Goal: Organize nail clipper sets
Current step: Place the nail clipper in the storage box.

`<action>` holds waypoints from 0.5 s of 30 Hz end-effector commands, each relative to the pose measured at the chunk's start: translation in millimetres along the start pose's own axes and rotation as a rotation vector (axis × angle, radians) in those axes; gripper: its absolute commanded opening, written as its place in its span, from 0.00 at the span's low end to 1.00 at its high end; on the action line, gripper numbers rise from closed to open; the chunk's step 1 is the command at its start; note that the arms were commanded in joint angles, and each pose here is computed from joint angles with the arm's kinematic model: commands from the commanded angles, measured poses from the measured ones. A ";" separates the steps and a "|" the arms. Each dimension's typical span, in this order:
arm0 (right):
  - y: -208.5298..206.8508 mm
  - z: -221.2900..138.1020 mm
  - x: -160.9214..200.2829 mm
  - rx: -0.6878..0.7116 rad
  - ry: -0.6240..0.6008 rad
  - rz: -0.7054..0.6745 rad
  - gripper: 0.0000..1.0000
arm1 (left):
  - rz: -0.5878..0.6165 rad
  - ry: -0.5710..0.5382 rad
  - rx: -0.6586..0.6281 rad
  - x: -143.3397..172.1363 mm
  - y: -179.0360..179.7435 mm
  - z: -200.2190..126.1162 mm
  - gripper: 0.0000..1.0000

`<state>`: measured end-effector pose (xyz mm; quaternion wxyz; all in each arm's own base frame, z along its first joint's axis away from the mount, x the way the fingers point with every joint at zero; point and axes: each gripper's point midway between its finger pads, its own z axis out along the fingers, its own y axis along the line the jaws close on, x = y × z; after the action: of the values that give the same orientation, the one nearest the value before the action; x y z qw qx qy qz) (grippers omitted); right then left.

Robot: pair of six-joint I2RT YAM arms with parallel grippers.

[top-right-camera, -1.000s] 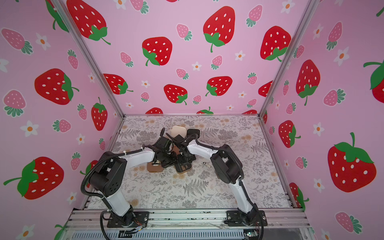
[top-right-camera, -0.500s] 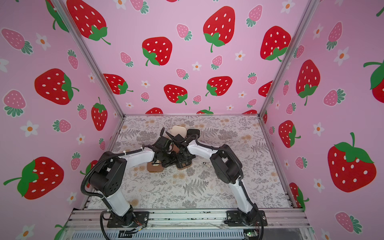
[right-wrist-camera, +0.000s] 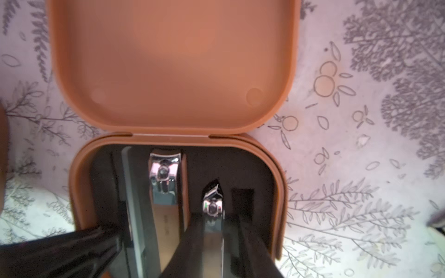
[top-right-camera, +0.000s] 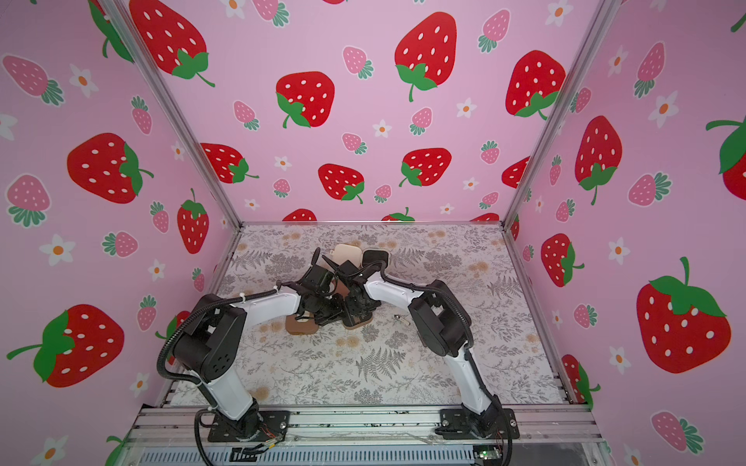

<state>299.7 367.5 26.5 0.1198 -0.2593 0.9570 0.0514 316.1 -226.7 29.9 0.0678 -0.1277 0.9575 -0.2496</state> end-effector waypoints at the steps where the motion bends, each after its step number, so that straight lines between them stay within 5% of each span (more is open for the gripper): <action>1: -15.0 -6.3 17.9 0.048 0.090 -0.014 0.31 | -0.023 0.062 -0.066 17.8 18.7 7.6 0.00; 15: 4.4 -65.8 -1.1 -0.082 -0.010 -0.011 0.32 | -0.018 0.060 -0.065 16.5 16.3 5.4 0.00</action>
<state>290.7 366.5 78.1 0.1198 -0.2687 0.9518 0.0865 313.6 -229.3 30.0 0.0643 -0.1239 0.9578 -0.2514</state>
